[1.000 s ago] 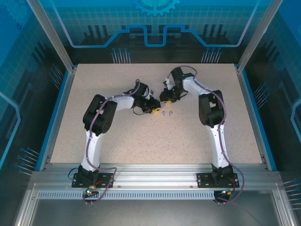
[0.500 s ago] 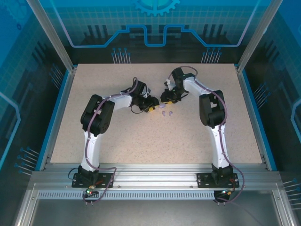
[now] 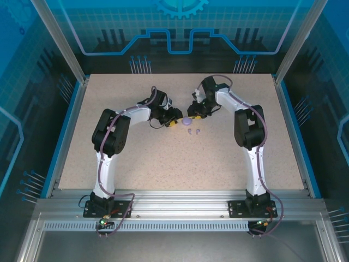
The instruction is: Insert the wireless bluetooth earbuds into the charging case
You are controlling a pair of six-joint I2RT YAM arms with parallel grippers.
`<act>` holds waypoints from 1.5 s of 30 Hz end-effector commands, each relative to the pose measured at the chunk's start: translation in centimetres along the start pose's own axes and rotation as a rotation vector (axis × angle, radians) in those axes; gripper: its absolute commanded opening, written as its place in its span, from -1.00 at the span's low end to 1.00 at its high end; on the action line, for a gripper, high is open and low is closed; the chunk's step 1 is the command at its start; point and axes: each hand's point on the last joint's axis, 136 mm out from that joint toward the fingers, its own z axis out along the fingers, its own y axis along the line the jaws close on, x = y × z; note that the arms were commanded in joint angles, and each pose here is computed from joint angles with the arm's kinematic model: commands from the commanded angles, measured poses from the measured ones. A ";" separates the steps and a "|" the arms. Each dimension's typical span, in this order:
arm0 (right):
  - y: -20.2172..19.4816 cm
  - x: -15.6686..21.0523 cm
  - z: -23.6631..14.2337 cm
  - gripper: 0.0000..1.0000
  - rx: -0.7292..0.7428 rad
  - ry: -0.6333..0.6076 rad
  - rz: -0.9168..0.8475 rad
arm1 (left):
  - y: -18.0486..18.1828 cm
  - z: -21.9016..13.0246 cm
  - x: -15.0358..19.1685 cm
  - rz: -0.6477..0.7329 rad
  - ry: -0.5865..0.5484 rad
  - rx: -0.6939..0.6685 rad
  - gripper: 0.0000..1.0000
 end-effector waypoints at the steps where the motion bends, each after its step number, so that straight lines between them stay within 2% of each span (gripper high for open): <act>1: 0.3 0.2 -1.2 -0.34 -0.010 -0.013 0.019 | -1.1 0.2 -0.7 0.000 0.015 0.045 -0.06; 8: -0.1 0.1 -0.3 -0.37 -0.012 0.004 0.025 | -0.8 1.4 0.1 -0.035 0.042 0.074 -0.05; 16: -0.5 0.3 0.5 -0.41 -0.016 0.017 0.036 | 0.3 2.8 1.4 -0.060 0.072 0.040 -0.05; 33: -2.0 1.0 2.8 -0.42 -0.014 0.053 0.072 | 0.6 3.7 1.9 -0.082 0.082 0.049 -0.13; 39: -2.5 1.7 3.5 -0.59 -0.010 0.070 0.083 | 0.5 4.2 2.1 -0.100 0.086 0.082 -0.17; 45: -3.4 2.5 4.1 -0.68 -0.004 0.084 0.109 | -0.1 4.4 1.9 -0.117 0.075 0.143 -0.18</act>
